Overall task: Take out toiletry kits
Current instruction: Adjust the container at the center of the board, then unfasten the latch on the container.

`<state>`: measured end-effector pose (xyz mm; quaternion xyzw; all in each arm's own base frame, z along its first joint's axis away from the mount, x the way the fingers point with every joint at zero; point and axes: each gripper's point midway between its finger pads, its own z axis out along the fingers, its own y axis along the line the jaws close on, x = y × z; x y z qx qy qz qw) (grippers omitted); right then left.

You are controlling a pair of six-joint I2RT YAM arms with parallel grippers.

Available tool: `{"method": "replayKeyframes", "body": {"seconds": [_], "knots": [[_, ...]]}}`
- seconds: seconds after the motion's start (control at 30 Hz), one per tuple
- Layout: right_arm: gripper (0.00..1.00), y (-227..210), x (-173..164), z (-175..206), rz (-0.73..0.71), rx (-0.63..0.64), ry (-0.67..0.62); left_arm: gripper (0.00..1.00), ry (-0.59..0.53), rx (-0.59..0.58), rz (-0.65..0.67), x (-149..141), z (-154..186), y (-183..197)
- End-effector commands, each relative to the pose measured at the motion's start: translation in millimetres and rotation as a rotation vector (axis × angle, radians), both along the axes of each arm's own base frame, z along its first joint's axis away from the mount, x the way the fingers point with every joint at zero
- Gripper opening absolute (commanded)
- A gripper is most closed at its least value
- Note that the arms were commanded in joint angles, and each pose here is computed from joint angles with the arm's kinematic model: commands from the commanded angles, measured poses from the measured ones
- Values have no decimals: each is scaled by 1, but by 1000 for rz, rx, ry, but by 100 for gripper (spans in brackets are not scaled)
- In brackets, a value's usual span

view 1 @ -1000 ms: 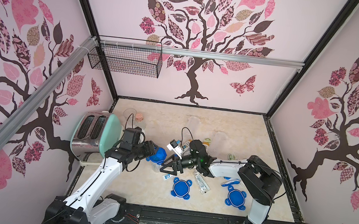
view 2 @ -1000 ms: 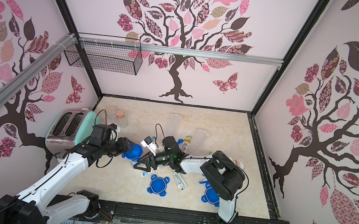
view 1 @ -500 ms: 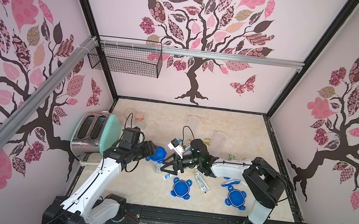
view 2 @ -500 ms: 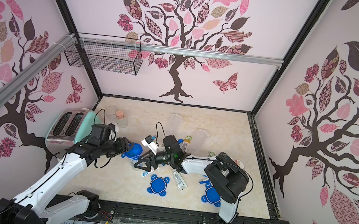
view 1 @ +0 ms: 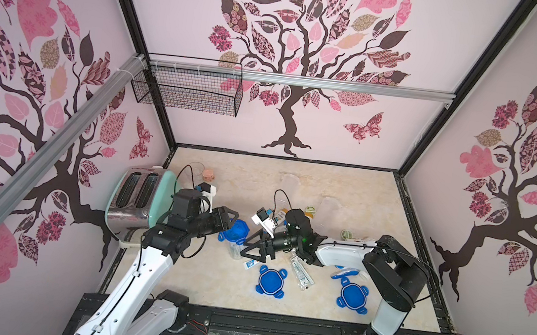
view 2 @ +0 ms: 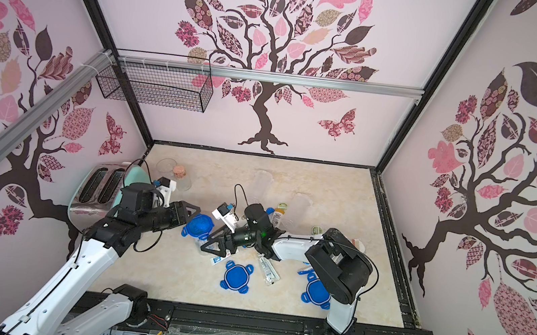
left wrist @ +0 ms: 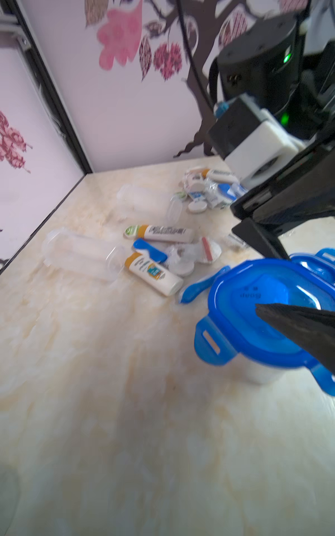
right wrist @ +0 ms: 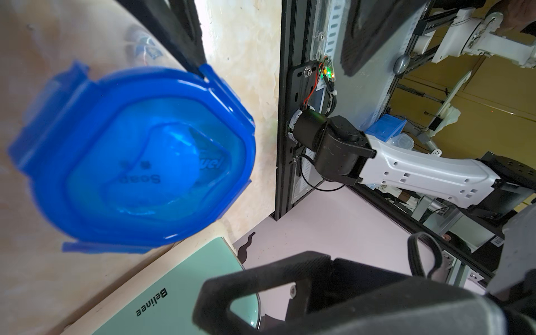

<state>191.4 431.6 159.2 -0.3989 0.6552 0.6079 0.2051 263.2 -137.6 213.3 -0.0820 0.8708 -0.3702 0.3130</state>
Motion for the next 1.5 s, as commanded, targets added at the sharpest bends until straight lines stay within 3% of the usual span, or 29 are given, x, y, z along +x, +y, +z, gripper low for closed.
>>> {"method": "replayKeyframes", "body": {"seconds": [0.0,0.4,0.83,1.23,1.47], "knots": [[76,-2,-5,12,10,41,-22,44,-19,-177,-147,-6,11,-34],[75,-4,-11,4,15,37,-4,32,81,-202,-151,-6,-39,-46],[75,-2,-14,8,28,52,-7,25,180,-164,-45,-9,-82,-31],[75,1,-3,-11,-51,2,37,23,216,-140,-12,-13,-97,-21],[74,8,-5,-2,-48,27,78,23,228,-136,-8,-14,-103,-20]]}}
